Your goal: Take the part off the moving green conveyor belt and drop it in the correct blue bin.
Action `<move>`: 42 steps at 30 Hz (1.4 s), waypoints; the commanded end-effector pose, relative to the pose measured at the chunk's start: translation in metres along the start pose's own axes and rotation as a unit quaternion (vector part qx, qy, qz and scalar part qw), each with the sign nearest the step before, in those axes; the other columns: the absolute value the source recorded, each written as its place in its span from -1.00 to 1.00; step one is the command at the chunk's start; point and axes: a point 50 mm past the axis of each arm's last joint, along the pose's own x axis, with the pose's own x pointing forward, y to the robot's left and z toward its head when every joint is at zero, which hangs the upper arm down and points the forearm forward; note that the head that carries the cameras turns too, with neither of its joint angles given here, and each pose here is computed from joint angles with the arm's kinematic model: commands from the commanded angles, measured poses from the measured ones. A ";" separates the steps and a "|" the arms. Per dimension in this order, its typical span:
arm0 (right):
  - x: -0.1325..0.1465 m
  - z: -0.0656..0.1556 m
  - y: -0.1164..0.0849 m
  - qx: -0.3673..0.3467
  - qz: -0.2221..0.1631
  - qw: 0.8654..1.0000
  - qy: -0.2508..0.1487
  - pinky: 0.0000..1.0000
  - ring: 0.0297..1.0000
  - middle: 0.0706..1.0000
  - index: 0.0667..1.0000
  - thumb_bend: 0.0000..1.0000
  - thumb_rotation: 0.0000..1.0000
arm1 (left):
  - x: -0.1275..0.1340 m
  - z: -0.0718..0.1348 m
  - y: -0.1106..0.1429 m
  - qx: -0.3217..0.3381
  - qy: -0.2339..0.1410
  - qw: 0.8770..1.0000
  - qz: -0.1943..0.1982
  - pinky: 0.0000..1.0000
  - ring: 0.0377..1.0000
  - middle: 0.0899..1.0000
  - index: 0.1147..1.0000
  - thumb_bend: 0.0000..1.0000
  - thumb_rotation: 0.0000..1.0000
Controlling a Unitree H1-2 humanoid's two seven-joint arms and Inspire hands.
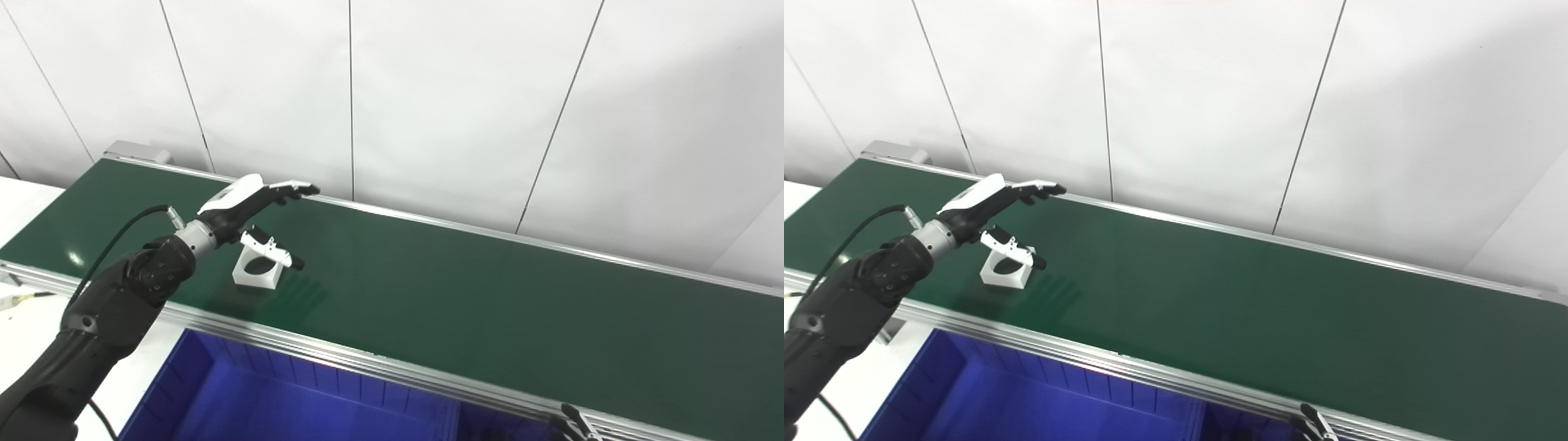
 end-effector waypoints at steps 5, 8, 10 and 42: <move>0.006 0.011 -0.002 0.011 -0.003 0.999 -0.042 0.52 0.54 0.60 0.76 0.65 -0.33 | 0.019 -0.008 0.029 0.058 0.022 0.998 0.008 0.61 0.75 0.76 0.69 0.79 -0.48; 0.006 0.010 -0.002 0.014 -0.004 0.999 -0.041 0.53 0.53 0.60 0.75 0.65 -0.35 | 0.024 -0.008 0.026 0.063 0.033 0.997 0.001 0.66 0.77 0.78 0.71 0.81 -0.48; 0.006 0.010 -0.002 0.012 -0.004 0.999 -0.040 0.52 0.53 0.60 0.75 0.65 -0.34 | 0.029 -0.008 0.023 0.084 0.039 0.996 -0.013 0.68 0.78 0.80 0.74 0.83 -0.46; 0.003 0.015 0.001 0.023 -0.015 0.999 -0.046 0.52 0.51 0.56 0.74 0.62 -0.32 | 0.044 -0.004 -0.041 0.137 0.066 0.985 -0.081 -0.12 -0.01 -0.05 0.10 0.10 -1.00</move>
